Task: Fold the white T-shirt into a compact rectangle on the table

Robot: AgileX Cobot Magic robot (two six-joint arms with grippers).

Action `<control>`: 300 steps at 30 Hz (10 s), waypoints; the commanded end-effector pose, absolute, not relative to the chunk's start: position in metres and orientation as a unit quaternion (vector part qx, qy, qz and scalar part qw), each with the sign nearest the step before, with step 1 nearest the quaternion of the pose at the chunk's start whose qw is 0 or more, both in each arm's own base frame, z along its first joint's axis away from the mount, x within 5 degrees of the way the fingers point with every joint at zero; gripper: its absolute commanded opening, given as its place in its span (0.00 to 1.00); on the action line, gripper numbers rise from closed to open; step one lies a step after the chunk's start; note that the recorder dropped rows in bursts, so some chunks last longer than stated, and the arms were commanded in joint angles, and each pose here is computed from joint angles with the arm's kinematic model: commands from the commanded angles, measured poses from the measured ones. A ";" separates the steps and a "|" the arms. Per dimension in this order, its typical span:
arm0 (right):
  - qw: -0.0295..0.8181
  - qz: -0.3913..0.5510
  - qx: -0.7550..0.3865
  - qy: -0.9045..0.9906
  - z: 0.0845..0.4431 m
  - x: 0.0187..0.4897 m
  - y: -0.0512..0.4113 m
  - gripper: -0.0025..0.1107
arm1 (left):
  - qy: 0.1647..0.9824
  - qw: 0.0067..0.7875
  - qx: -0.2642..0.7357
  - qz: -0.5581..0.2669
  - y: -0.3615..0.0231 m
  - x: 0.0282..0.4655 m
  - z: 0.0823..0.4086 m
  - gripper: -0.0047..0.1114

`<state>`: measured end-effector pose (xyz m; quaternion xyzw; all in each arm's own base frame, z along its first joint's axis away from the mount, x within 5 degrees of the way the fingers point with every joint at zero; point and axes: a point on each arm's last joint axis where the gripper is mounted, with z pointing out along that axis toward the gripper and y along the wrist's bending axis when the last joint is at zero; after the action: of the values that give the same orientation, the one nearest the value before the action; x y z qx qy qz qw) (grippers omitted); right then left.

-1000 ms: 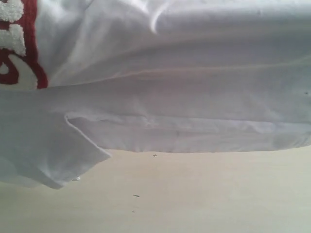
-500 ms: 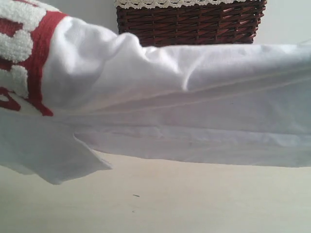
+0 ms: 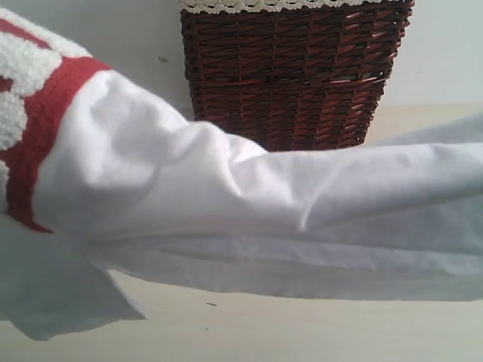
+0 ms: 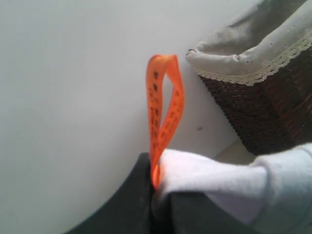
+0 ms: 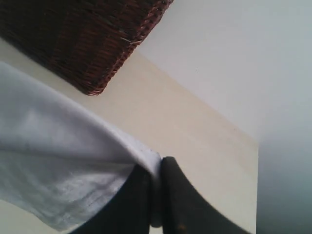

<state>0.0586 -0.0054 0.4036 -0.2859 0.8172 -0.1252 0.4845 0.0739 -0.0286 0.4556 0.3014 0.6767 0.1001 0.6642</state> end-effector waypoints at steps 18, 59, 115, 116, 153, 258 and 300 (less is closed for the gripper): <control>0.215 -0.114 -0.361 0.900 0.286 0.231 0.106 0.02 | 0.872 0.402 0.274 0.055 0.041 0.225 0.257 0.04; 0.283 -0.079 -0.330 0.897 0.261 0.265 0.130 0.02 | 0.877 0.218 0.297 -0.309 -0.020 0.270 0.201 0.06; 0.244 -0.020 -0.373 0.895 0.255 0.255 0.140 0.06 | 0.851 -0.097 0.509 -0.091 -0.085 0.181 0.168 0.84; 0.238 -0.020 -0.373 0.896 0.251 0.257 0.141 0.07 | 0.851 -0.087 0.509 -0.089 -0.086 0.183 0.169 0.83; 0.055 -0.108 -0.644 0.755 0.108 0.294 0.154 0.46 | 0.899 0.117 0.399 -0.135 -0.112 0.217 0.170 0.83; 0.239 0.019 -0.160 0.958 0.112 0.361 0.082 0.42 | 0.896 0.101 0.407 -0.147 -0.113 0.213 0.170 0.83; 0.222 0.017 -0.194 0.955 0.106 0.356 0.094 0.31 | 0.896 0.097 0.407 -0.149 -0.113 0.212 0.170 0.83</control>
<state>0.3565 0.0944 0.1076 -0.1844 0.9547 0.0227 0.2323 0.2138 -0.1117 0.1702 0.4098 0.8950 -0.1434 0.1021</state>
